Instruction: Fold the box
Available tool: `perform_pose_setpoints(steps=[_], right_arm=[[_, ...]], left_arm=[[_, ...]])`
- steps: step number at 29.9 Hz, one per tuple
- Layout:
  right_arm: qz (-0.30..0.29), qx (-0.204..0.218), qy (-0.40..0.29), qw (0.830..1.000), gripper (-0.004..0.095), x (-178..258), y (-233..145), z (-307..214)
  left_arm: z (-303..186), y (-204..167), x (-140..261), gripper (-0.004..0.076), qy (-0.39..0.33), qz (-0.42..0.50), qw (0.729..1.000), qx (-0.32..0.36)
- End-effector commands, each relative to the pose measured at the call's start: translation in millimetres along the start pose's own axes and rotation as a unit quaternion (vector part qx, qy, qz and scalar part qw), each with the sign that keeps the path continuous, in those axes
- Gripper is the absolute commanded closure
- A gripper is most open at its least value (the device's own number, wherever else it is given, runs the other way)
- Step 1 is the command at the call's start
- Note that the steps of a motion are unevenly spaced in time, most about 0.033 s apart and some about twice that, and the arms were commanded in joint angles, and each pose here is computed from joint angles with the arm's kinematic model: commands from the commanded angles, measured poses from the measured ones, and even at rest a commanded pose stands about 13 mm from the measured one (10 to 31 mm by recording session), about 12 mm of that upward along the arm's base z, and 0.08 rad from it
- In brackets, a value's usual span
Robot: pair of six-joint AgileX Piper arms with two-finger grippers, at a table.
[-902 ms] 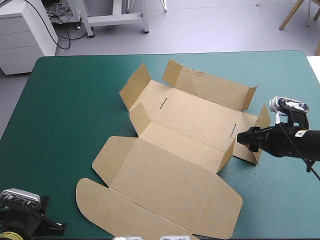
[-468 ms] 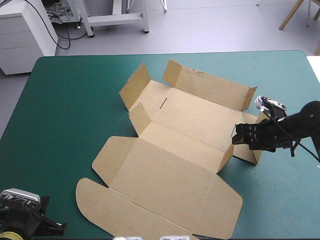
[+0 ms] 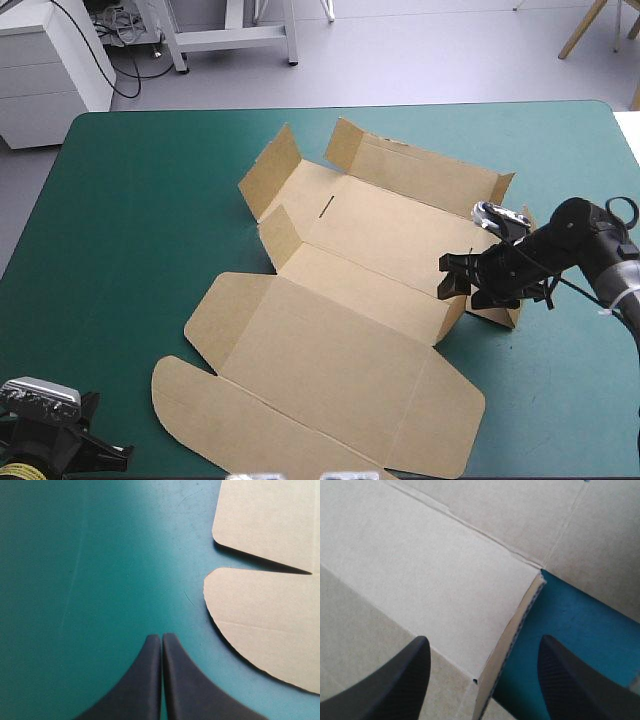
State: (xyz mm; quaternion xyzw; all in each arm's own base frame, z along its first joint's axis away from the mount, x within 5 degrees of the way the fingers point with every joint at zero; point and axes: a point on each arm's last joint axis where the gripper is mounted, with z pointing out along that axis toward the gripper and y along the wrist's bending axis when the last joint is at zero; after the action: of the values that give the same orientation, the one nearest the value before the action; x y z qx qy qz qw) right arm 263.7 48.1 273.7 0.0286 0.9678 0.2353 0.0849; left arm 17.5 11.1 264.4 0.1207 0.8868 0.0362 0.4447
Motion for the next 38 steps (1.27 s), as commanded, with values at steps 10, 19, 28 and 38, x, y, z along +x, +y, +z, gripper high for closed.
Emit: perform_pose_setpoints(steps=[10,19,28,38], right_arm=[[0.040,0.029,-0.006,0.999,0.0391,-9.7,4.2,10.5],[0.053,0.028,0.001,0.998,0.0741,-13.4,1.5,18.3],[0.006,0.037,-0.006,0.999,0.0925,-13.9,4.5,20.4],[-0.061,0.061,-0.040,0.995,0.0926,-19.9,17.1,21.2]], left_arm=[[-2.5,1.1,-10.0,0.0734,-0.029,-0.005,1.000,-0.002],[-2.5,1.1,-10.0,0.0734,-0.029,-0.005,1.000,-0.002],[-2.5,1.1,-10.0,0.0734,-0.029,-0.005,1.000,-0.002],[-2.5,1.1,-10.0,0.0734,-0.029,-0.005,1.000,-0.002]])
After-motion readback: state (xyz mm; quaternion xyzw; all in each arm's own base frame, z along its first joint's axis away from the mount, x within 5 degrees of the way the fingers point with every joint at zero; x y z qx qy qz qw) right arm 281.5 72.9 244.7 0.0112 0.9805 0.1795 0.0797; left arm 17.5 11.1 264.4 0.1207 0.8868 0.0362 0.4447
